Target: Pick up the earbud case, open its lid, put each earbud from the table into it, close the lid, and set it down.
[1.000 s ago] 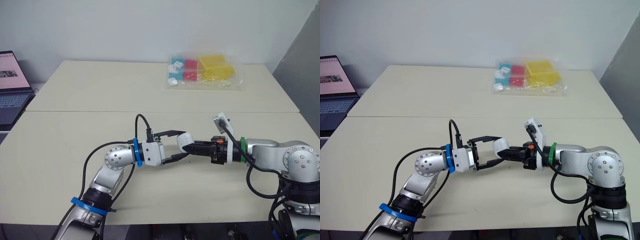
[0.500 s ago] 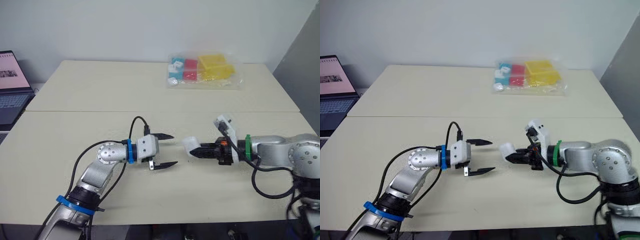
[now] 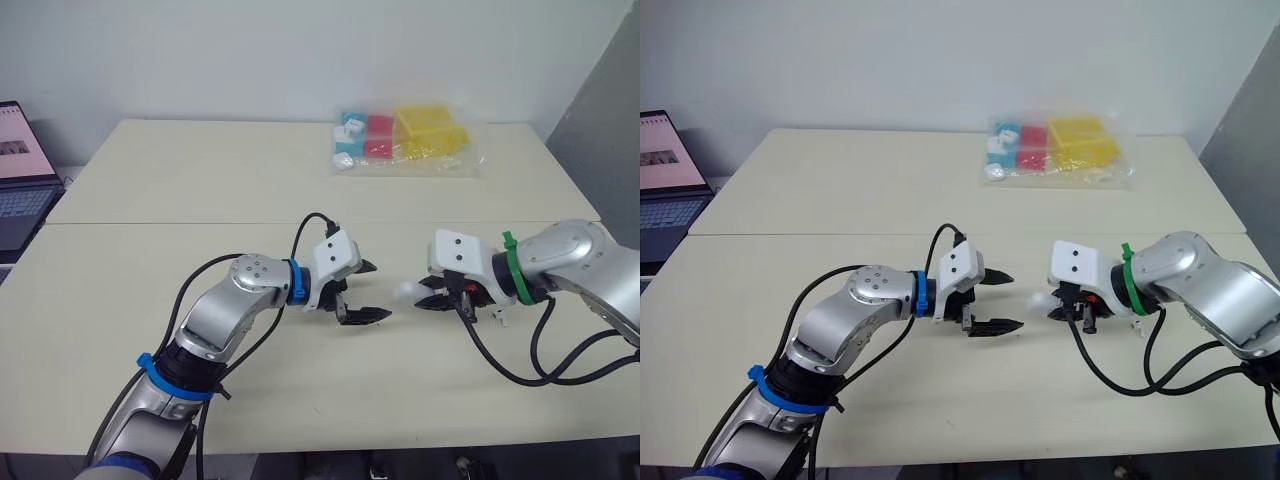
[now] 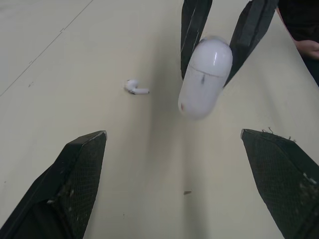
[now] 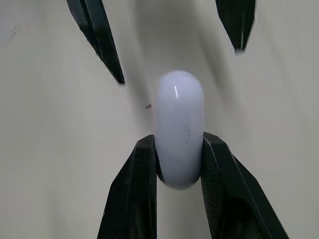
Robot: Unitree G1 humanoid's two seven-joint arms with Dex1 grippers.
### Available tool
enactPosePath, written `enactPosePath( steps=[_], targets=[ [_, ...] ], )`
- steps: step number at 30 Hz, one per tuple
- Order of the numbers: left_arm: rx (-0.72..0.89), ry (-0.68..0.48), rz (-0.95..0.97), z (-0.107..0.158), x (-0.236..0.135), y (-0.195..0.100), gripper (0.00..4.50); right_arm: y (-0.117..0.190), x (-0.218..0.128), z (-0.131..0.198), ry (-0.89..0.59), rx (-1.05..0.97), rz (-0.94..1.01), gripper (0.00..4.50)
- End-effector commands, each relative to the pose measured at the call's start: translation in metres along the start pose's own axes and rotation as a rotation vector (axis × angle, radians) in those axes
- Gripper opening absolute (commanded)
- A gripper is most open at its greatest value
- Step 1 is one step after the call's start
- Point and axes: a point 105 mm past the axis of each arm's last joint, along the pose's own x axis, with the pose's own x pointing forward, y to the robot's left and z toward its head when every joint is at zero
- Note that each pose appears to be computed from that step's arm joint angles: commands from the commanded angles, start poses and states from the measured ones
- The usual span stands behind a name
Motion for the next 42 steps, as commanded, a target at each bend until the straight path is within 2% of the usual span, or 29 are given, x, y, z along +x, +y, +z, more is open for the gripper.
enactPosePath(
  steps=[1,7,23,27,36,42],
  targets=[
    [0.046,-0.018,-0.040,0.013,0.002,-0.006,4.50,-0.005,-0.006,0.008,0.003,-0.062,-0.010,0.77],
    [0.017,-0.041,-0.063,0.020,0.005,-0.009,4.50,-0.006,-0.006,0.007,0.020,-0.106,-0.001,0.77],
    [0.059,-0.026,-0.100,0.023,0.012,-0.017,4.50,-0.002,0.000,0.010,0.012,-0.122,0.015,0.77],
    [0.062,-0.020,-0.102,0.021,0.014,-0.018,3.62,-0.002,0.001,0.011,0.004,-0.121,0.014,0.77],
    [0.064,-0.009,-0.076,0.018,0.015,-0.014,0.87,-0.002,0.001,0.012,0.000,-0.122,0.011,0.77],
    [0.062,-0.007,-0.075,0.017,0.015,-0.015,0.84,-0.002,0.002,0.013,-0.001,-0.122,0.011,0.77]
  ],
)
